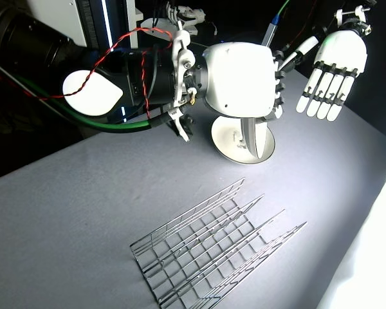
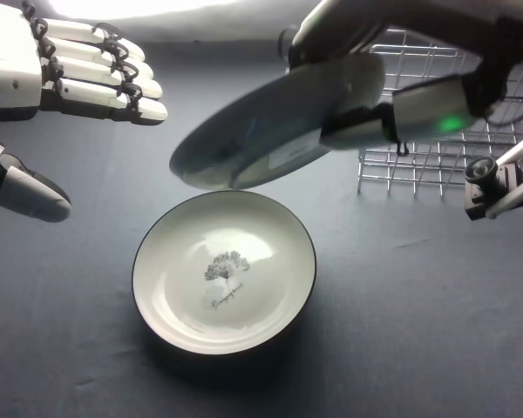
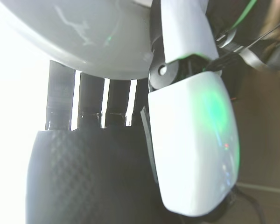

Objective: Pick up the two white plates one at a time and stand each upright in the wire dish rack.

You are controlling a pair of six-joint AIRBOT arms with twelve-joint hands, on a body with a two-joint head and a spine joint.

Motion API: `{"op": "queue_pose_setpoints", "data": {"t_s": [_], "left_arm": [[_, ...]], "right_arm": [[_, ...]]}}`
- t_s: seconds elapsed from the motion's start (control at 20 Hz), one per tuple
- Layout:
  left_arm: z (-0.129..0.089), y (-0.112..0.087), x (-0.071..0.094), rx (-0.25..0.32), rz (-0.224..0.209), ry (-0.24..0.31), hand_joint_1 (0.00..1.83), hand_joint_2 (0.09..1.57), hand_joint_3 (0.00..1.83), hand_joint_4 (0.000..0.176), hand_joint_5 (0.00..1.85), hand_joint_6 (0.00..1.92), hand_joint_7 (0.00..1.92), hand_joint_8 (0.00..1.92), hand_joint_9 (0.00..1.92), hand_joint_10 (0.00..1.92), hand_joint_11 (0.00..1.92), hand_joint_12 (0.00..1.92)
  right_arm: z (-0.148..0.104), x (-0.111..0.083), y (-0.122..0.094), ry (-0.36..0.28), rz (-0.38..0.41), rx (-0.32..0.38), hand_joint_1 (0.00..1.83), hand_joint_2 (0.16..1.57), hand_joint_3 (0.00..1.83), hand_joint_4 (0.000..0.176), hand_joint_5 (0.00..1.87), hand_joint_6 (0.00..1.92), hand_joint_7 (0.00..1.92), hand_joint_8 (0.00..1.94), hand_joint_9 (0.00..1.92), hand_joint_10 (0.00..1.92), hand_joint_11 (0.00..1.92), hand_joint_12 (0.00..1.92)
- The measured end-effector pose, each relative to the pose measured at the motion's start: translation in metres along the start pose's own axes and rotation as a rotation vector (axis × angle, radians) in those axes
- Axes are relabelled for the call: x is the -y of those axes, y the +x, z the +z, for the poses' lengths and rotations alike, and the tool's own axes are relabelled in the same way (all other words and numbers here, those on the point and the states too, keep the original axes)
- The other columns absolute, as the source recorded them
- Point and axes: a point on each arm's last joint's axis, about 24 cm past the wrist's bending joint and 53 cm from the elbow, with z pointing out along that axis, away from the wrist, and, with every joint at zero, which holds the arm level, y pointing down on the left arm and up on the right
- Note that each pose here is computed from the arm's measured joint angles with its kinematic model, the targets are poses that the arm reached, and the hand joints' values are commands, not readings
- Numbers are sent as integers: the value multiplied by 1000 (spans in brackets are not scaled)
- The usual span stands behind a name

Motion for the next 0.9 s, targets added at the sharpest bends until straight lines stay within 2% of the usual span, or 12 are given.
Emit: {"op": "queue_pose_setpoints", "data": {"t_s": [0.25, 0.35, 0.4, 0.55, 0.7, 0.9], "left_arm": [[-11, 8, -25, -20, 4, -72, 0, 1131, 0, 0, 146, 4, 119, 4, 93, 3, 3, 185], [-14, 7, -31, -14, -3, -88, 0, 1126, 0, 0, 156, 8, 132, 9, 106, 8, 14, 192], [-14, 9, -34, -20, -7, -95, 0, 1134, 1, 0, 159, 0, 140, 1, 122, 0, 2, 260], [-12, 13, -35, -36, -3, -89, 0, 1128, 0, 0, 148, 1, 130, 0, 115, 1, 0, 261], [-10, 17, -33, -43, -14, -77, 0, 1119, 0, 0, 166, 4, 128, 0, 106, 0, 0, 214], [-7, 34, -29, -89, -30, -62, 0, 1115, 0, 0, 169, 2, 139, 2, 108, 2, 1, 206]], "right_arm": [[1, 7, -21, 42, 149, 84, 1402, 1023, 0, 0, 1074, 739, 1219, 529, 1160, 855, 962, 980], [2, 8, -27, 51, 197, 109, 1401, 1021, 0, 0, 1118, 685, 1201, 548, 1151, 855, 948, 976], [3, 10, -32, 60, 238, 130, 1401, 1021, 0, 0, 1110, 699, 1233, 500, 1136, 867, 962, 949], [3, 9, -41, 62, 304, 164, 1405, 1008, 0, 0, 1136, 639, 1282, 415, 1169, 817, 992, 924], [3, 10, -45, 67, 342, 183, 1403, 1014, 0, 0, 1119, 675, 1253, 484, 1158, 814, 993, 915], [3, 13, -54, 75, 335, 197, 1401, 1018, 0, 0, 1111, 662, 1244, 486, 1156, 855, 1003, 936]]}}
